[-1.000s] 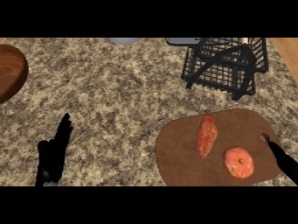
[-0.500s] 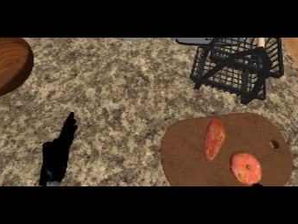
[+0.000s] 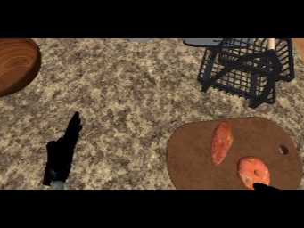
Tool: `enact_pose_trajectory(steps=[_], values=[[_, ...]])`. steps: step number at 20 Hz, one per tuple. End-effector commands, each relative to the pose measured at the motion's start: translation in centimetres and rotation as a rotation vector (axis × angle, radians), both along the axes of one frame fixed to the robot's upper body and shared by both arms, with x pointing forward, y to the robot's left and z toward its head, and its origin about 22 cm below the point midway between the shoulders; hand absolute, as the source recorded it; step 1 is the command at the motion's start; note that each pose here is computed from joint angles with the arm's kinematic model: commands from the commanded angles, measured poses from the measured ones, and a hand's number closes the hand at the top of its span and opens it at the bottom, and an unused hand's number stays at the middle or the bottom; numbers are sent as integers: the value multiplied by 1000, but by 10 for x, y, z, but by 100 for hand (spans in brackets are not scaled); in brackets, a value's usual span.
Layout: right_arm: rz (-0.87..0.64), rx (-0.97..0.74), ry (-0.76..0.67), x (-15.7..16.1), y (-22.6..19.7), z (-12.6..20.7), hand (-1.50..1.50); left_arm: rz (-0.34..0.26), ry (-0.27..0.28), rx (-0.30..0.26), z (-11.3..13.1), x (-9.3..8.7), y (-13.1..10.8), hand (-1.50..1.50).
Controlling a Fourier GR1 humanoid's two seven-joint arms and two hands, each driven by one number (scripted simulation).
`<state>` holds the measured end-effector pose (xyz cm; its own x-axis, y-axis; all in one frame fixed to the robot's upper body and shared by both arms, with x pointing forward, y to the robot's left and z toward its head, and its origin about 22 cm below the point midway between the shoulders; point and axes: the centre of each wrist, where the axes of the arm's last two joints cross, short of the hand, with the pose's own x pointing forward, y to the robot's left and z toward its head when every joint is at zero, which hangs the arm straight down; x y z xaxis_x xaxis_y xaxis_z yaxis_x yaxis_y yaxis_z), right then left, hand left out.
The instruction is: Pick the sweet potato from the cutting board and place it in the tiered basket
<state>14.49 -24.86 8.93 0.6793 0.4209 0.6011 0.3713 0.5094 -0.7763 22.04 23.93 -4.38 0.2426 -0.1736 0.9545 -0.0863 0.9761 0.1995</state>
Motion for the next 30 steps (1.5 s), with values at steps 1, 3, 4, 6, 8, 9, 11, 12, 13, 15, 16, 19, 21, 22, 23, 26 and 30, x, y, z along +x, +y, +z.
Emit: enact_pose_trajectory(steps=[1,3,4,6,8,9,11,12,13,15,16,19,21,22,23,26,30], values=[[-111,-25,117,23,27,12,-150,-17,21,-10,-13,-9,-10,0],[-103,-51,200,31,32,7,-150,-9,18,4,-8,-1,5,0],[-107,-32,248,31,39,-3,-150,-5,7,-12,0,0,-12,0],[-93,-46,296,44,44,-6,-150,-17,19,-8,-7,-4,-5,0],[-91,-40,348,51,53,-15,-150,3,8,10,3,4,4,0],[-83,-39,389,44,57,-20,-150,2,16,10,-5,-3,13,0],[-74,-12,386,55,71,-18,-150,-3,11,-4,-10,0,-2,0],[-79,-9,398,64,69,-15,-150,1,28,-11,-8,-6,-13,0],[-72,-5,379,75,81,-14,-150,10,20,9,-7,-8,7,0],[-64,-9,395,82,86,-14,-150,8,-6,15,-2,0,-1,0],[-58,-5,388,84,84,-8,-150,31,21,-10,-4,3,5,0],[-50,-25,427,99,91,-20,-150,19,17,-4,-3,-1,-5,0],[-47,-23,443,106,86,-13,-150,16,20,-6,-10,-7,5,0],[-50,-14,480,114,85,-21,-150,22,16,-11,-8,-8,1,0],[-41,3,520,107,80,-24,-150,31,16,-9,-14,-9,-15,0],[-51,22,553,121,72,-22,-150,22,41,-15,-21,-20,2,0],[-38,43,588,128,75,-31,-150,25,38,4,-15,-13,0,0]])
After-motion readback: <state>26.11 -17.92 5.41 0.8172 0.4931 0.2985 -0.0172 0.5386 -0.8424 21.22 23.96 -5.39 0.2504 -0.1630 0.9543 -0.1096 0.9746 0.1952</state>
